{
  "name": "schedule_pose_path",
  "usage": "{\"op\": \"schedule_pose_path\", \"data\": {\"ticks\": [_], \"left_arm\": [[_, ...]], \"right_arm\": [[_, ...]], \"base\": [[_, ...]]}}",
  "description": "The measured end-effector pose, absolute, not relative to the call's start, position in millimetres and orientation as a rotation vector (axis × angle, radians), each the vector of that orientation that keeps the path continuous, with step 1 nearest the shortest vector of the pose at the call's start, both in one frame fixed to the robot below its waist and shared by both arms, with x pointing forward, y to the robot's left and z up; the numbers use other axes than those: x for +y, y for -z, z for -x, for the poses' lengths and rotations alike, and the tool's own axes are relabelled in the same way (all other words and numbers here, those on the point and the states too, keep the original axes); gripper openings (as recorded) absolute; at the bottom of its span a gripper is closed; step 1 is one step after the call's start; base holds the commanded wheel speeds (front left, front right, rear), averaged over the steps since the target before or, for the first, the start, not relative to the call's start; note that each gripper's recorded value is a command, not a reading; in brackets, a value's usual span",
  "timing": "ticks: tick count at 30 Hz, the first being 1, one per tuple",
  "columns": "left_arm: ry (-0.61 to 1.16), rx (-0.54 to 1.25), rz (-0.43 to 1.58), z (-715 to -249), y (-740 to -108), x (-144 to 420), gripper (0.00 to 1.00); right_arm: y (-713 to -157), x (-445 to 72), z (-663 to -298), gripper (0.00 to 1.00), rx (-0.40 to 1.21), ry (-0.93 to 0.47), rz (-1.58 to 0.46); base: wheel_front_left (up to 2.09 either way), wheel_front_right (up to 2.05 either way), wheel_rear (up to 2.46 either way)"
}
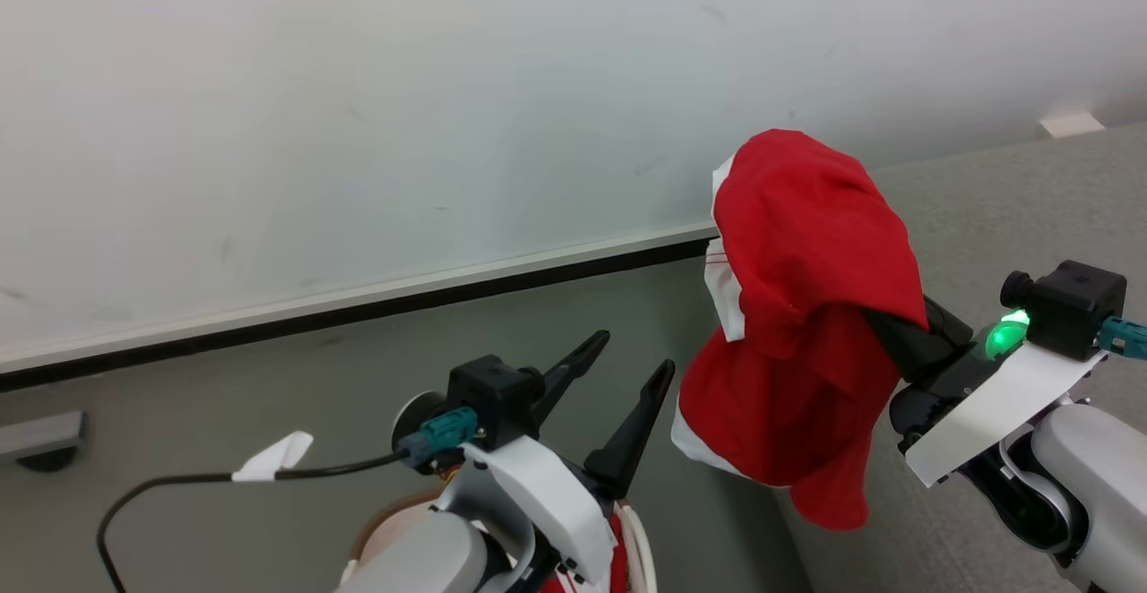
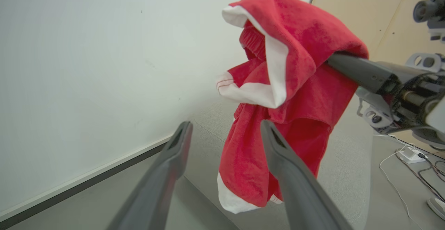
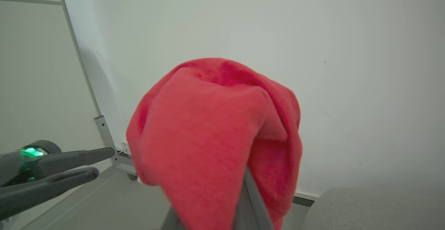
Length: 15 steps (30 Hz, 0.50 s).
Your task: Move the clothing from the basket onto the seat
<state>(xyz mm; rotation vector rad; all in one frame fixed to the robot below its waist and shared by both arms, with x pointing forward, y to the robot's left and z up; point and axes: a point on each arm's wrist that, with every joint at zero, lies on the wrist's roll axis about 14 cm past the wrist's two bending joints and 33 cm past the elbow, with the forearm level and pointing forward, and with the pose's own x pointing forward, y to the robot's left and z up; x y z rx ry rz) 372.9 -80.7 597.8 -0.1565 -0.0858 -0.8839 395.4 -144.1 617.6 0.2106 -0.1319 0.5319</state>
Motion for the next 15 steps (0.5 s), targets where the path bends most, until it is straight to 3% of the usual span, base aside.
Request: {"op": "schedule_pose_path", "data": {"ticks": [8, 15], "left_arm": [[1.047, -0.05, 0.183, -361.9, -586.5, -131.6, 1.0], [1.105, -0.049, 0.193, -386.9, -576.1, -149.2, 1.0]], "right_arm": [[-610.0, -200.9, -387.5, 0.0, -0.125, -0.375, -0.189], [-603.2, -256.7, -423.8, 0.0, -0.117, -0.216, -0.127]], "base": [[0.0, 0.0, 0.0], [0.0, 0.0, 0.0]]}}
